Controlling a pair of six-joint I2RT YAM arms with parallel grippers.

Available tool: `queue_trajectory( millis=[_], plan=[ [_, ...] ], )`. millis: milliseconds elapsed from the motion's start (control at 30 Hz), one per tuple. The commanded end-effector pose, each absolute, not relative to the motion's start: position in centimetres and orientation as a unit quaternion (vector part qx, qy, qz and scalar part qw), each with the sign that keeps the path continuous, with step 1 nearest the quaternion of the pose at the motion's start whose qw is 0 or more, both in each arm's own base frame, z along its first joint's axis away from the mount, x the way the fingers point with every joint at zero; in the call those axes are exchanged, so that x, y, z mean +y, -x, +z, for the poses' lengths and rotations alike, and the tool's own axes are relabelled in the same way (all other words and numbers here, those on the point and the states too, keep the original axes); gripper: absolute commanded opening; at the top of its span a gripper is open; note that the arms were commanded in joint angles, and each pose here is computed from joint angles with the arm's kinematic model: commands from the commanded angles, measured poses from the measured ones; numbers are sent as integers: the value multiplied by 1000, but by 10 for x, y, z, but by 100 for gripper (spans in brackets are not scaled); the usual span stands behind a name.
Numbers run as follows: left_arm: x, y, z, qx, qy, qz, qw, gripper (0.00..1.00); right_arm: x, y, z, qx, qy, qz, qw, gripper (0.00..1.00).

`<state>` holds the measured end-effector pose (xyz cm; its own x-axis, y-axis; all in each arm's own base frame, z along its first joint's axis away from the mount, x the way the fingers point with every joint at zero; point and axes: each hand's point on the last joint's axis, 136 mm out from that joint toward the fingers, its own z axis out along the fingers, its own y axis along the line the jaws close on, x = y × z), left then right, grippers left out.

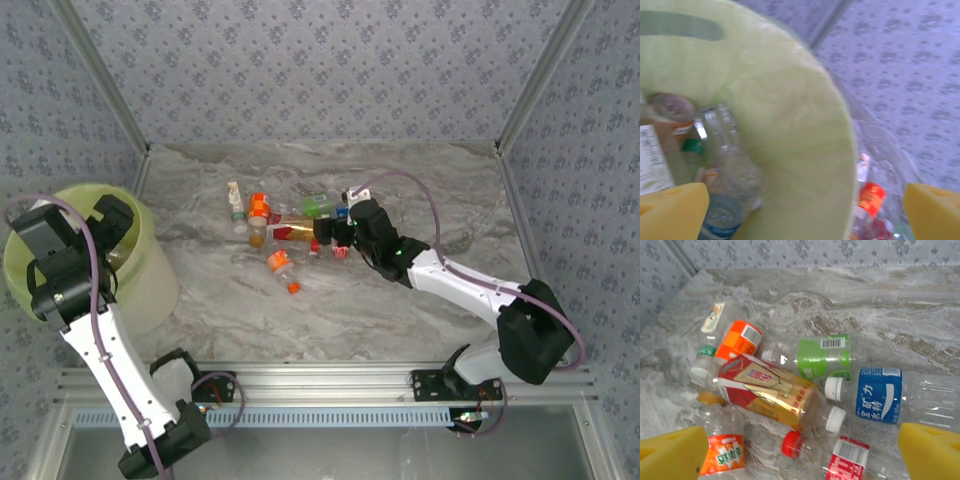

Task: Put the plastic bottles in the bin

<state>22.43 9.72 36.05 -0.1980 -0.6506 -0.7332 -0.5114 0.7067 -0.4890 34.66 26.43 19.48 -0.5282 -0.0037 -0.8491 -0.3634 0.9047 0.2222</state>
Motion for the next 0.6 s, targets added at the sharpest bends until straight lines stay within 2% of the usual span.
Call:
queue_trajectory(
  millis=[0, 200, 267, 333, 433, 567],
  plan=[
    [60, -236, 397, 758, 278, -151, 571, 99, 252, -344, 168, 883, 147, 167, 414, 99],
    [17, -241, 426, 732, 191, -266, 598, 99, 242, -334, 148, 893, 225, 176, 347, 98],
    [3, -243, 432, 724, 168, -308, 594, 99, 244, -323, 142, 888, 290, 197, 297, 98],
    [-13, -244, 433, 724, 141, -339, 584, 99, 238, -317, 130, 890, 341, 170, 251, 98],
    [-31, -245, 432, 732, 115, -347, 575, 99, 227, -318, 112, 885, 393, 126, 216, 98],
    [-48, -252, 424, 739, 103, -357, 562, 100, 227, -325, 108, 874, 427, 134, 189, 94]
  ],
)
